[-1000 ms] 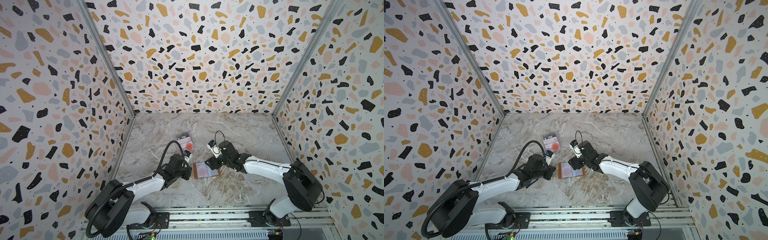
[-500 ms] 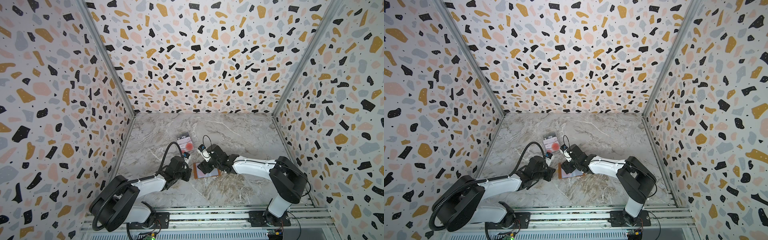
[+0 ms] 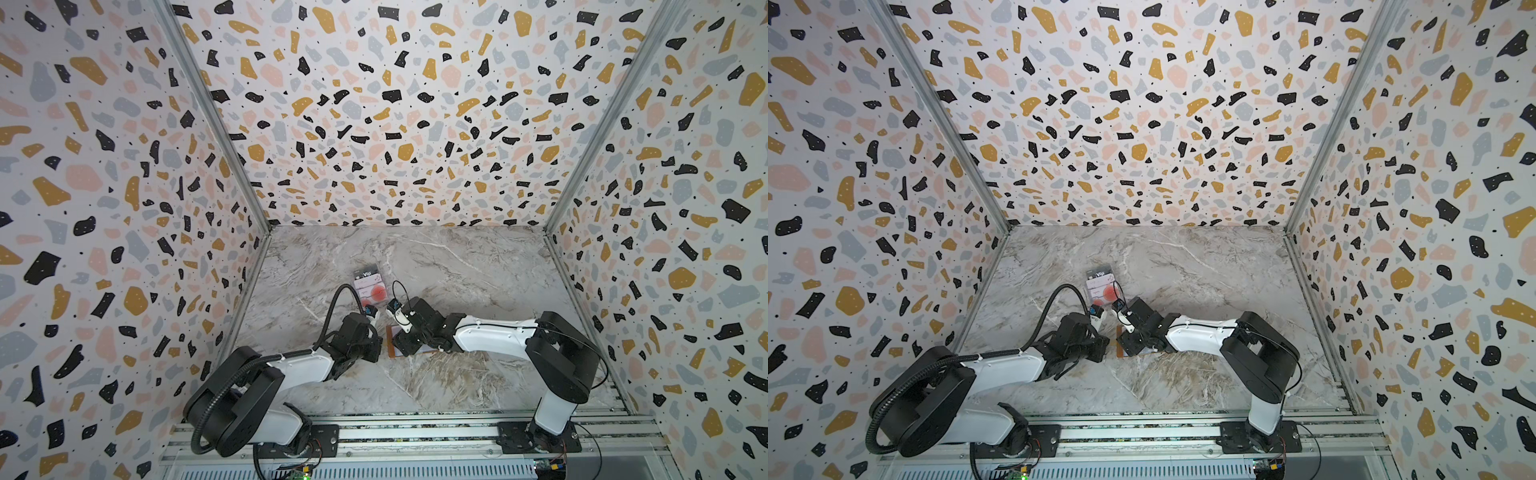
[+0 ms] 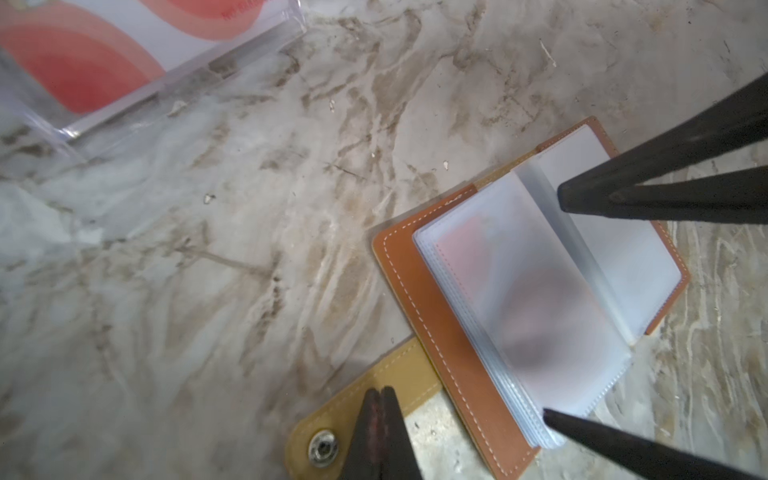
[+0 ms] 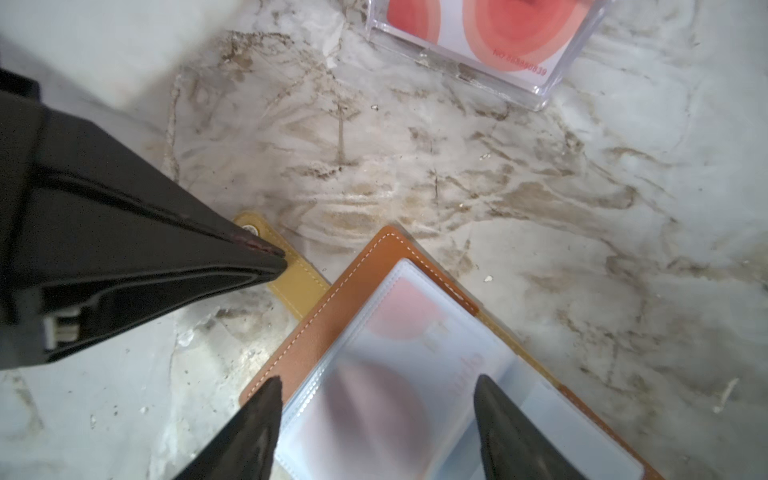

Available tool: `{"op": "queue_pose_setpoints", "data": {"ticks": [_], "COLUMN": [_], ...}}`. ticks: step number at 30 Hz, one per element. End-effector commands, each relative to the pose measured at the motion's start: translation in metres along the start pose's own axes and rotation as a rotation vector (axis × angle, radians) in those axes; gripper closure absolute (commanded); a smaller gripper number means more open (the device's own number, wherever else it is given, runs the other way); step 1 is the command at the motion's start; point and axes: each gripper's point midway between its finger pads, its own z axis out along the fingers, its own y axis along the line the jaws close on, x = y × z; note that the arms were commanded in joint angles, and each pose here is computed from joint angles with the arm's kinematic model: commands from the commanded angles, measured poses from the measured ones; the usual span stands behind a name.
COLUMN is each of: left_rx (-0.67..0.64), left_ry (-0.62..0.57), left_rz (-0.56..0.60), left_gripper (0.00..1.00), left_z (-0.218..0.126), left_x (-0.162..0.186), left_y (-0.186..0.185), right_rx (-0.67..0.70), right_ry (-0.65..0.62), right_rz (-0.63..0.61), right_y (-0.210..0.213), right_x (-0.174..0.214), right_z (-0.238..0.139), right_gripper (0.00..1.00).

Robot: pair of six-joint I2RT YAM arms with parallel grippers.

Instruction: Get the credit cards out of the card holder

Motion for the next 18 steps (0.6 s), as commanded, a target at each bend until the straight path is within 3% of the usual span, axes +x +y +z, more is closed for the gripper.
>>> {"op": "queue_pose_setpoints", "data": {"ticks": [1,18], "left_rx": [-0.009,-0.032], "left_ry": [-0.003,0.020], "left_rz": [-0.012,-0.019], "left_gripper": [0.96,0.96], "left_z": [0.002,0.007], "left_x": [0.003,0.005], "left_y": [0.002,0.006], "right_rx": [0.012,0.097], "right_ry": [0.018,0.080], "right_rz": [-0.011,-0.012], "right_y": [0.000,-0.015], "right_x": [0.000,0.015], "right_z": [0.000,0.006], "right_gripper": [0.27,0.33]}}
